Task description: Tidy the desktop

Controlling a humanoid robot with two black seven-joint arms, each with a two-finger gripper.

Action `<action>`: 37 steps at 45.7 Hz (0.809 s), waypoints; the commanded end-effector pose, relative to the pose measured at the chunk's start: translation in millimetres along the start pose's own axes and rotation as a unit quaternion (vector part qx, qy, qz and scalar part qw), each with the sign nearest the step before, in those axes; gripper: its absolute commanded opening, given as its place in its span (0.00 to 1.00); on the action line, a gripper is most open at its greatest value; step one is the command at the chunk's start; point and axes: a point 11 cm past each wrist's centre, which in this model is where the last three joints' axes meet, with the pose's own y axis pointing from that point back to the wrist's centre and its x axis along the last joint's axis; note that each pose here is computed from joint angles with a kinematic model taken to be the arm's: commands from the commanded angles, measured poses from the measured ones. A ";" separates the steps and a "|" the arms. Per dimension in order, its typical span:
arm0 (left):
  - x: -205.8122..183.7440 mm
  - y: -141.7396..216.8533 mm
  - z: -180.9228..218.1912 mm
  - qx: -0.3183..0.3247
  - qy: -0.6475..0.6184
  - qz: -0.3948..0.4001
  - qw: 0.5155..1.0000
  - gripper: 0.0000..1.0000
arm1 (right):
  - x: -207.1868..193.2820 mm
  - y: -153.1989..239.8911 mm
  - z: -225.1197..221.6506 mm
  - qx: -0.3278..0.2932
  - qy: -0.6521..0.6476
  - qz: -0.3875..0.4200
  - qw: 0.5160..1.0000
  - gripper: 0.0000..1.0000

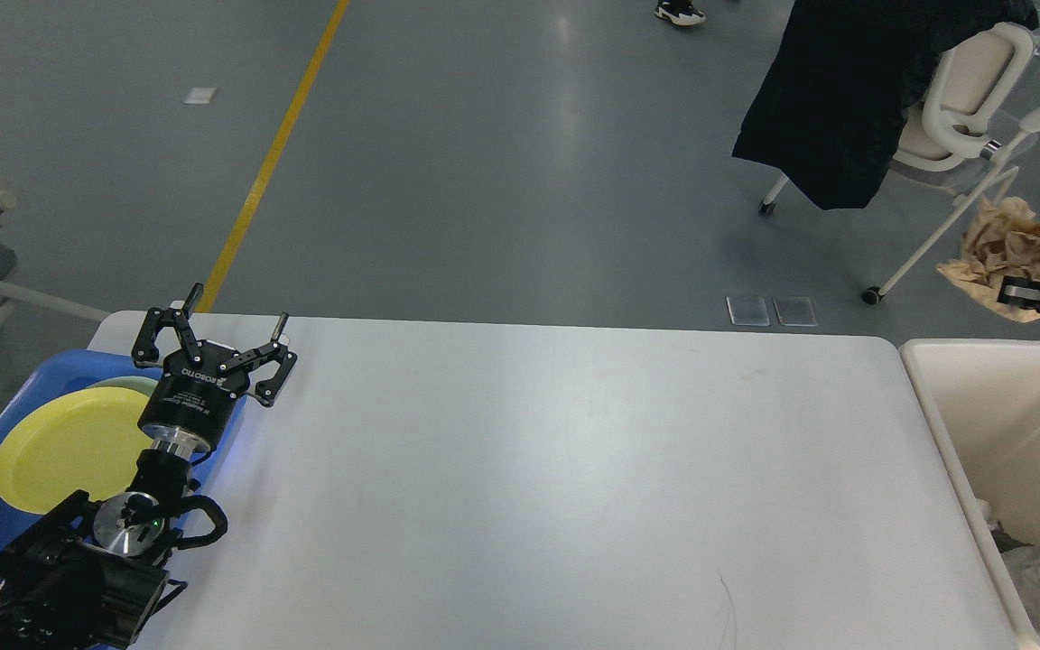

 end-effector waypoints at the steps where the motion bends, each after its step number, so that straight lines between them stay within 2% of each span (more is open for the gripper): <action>1: 0.0 0.0 -0.1 0.000 0.000 0.000 1.000 1.00 | -24.6 -24.6 67.2 -0.075 -0.018 0.056 0.995 0.00; 4: 0.0 0.0 -0.1 0.000 0.000 0.000 1.000 1.00 | -48.3 -28.4 92.1 -0.101 -0.051 0.081 0.990 0.00; 12: 0.0 0.0 -0.1 0.000 0.000 0.000 1.000 1.00 | -106.0 -34.4 102.5 -0.122 -0.135 0.099 0.978 0.00; 22: -0.1 -0.1 -0.9 0.000 0.001 0.000 1.000 1.00 | -115.7 -33.9 105.5 -0.136 -0.170 0.099 0.971 0.00; 23: 0.0 0.0 -0.1 0.000 0.000 0.000 1.000 1.00 | -115.7 -33.9 105.5 -0.136 -0.168 0.099 0.971 0.07; 24: -0.1 -0.1 -0.9 0.000 0.001 0.000 1.000 1.00 | -115.6 -33.6 106.2 -0.137 -0.168 0.099 0.971 0.31; 25: 0.0 0.0 -0.1 0.000 0.000 0.000 1.000 1.00 | -116.0 -34.0 105.4 -0.136 -0.169 0.098 0.971 0.76; 26: 0.0 0.0 0.0 -0.001 0.001 0.000 1.000 1.00 | -116.1 -34.0 105.5 -0.137 -0.170 0.098 0.971 1.00; 37: -0.1 -0.1 -0.9 0.000 0.001 0.000 1.000 1.00 | -118.2 -37.4 97.4 -0.130 -0.173 0.096 0.972 1.00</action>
